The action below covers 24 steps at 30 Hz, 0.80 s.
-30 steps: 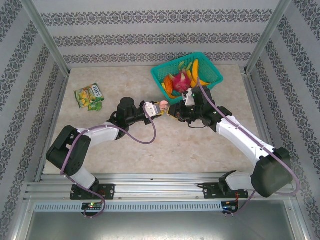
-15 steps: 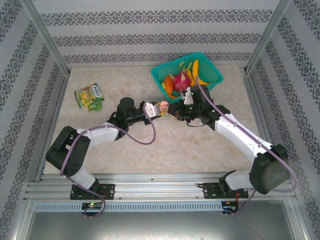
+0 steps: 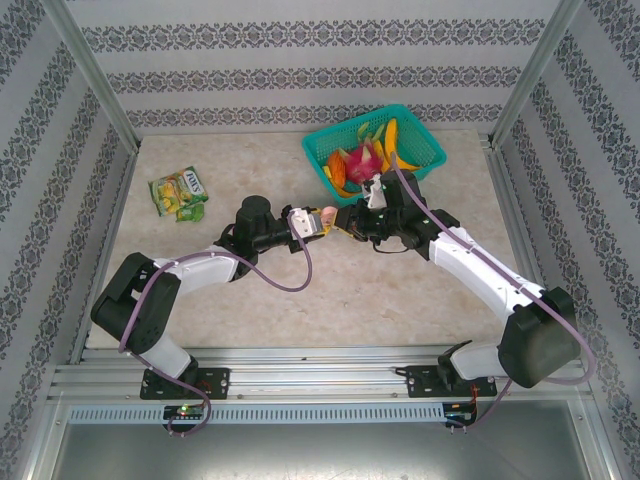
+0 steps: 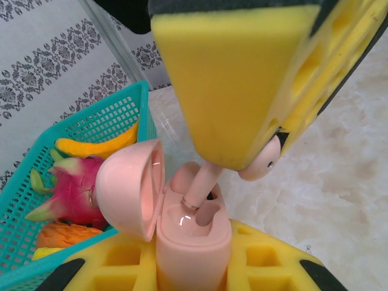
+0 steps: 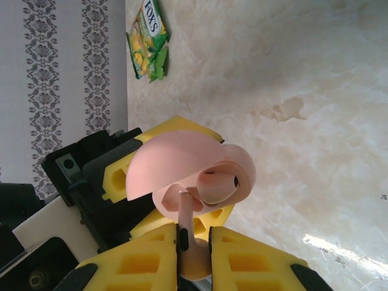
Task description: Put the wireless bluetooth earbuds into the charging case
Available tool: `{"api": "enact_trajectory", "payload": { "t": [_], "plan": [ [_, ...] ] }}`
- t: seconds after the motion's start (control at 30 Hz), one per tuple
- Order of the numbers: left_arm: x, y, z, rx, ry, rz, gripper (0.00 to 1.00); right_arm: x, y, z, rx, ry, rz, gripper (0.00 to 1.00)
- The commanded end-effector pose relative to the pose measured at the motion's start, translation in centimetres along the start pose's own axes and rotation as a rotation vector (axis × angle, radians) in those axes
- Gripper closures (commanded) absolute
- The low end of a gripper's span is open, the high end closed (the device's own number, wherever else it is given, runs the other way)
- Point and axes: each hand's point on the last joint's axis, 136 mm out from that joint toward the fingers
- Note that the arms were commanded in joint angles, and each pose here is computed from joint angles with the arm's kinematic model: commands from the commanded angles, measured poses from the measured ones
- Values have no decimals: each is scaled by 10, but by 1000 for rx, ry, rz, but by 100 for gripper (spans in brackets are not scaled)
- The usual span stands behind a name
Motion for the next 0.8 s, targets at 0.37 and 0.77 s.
{"api": "enact_trajectory", "payload": {
  "t": [0.37,0.77],
  "plan": [
    [23,-3,1,-1,64,-47,100,0,2,0,-3,-4,-8,83],
    [22,-5,3,7,70,-36,100,-1,0,-10,-19,14,-10,84]
  ]
}}
Point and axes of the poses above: each hand's point on the last joint's axis, 136 mm out from that joint toward the fingers, its own y axis out along the fingers, its own z axis along the line the jaws close on, x = y × z, and after that the axes turned 2 degrees about y, right-handed
